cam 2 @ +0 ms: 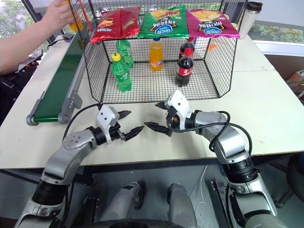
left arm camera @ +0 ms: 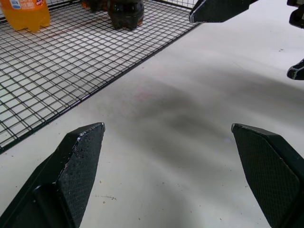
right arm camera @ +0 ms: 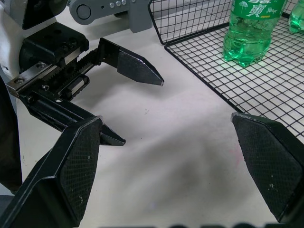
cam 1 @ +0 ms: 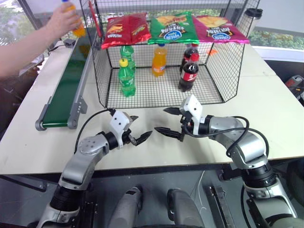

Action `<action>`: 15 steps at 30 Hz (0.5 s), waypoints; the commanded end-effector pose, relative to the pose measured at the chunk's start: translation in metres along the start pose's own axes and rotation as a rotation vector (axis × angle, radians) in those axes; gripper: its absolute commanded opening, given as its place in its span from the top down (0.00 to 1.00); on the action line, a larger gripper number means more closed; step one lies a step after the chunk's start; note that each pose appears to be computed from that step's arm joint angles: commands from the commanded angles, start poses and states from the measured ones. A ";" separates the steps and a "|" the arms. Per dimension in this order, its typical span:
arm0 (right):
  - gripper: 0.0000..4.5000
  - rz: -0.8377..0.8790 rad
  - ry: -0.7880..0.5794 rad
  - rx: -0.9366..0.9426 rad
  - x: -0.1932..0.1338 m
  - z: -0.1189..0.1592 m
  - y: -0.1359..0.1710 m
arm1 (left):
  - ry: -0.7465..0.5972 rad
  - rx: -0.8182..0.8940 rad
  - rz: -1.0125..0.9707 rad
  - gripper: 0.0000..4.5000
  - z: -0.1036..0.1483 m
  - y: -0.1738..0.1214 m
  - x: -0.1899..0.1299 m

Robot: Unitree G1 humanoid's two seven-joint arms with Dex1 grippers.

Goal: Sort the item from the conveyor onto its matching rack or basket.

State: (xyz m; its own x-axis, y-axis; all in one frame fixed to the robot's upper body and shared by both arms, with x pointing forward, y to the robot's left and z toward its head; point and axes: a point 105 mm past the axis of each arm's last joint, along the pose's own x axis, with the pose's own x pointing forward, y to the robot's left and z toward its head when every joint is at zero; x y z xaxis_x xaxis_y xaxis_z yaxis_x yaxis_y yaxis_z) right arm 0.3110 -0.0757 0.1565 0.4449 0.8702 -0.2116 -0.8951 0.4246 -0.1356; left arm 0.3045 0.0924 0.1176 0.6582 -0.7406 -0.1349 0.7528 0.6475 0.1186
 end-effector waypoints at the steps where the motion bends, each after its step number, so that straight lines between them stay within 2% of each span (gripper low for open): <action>1: 0.00 0.022 -0.049 -0.053 -0.002 0.019 0.005 | -0.035 0.011 0.009 0.00 0.012 0.004 0.000; 5: 0.00 0.048 -0.067 -0.047 -0.001 0.023 0.009 | -0.046 0.047 0.037 0.00 0.022 0.013 -0.010; 15: 0.00 0.139 -0.086 -0.066 -0.002 0.033 0.018 | -0.053 0.106 0.200 0.00 0.059 0.043 -0.068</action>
State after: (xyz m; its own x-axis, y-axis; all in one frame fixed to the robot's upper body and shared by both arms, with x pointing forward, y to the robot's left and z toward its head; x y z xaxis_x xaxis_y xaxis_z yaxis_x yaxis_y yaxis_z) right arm 0.2993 -0.0671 0.1670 0.3474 0.9178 -0.1921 -0.9366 0.3298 -0.1180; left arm 0.2967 0.1528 0.1700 0.7682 -0.6323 -0.1002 0.6374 0.7408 0.2122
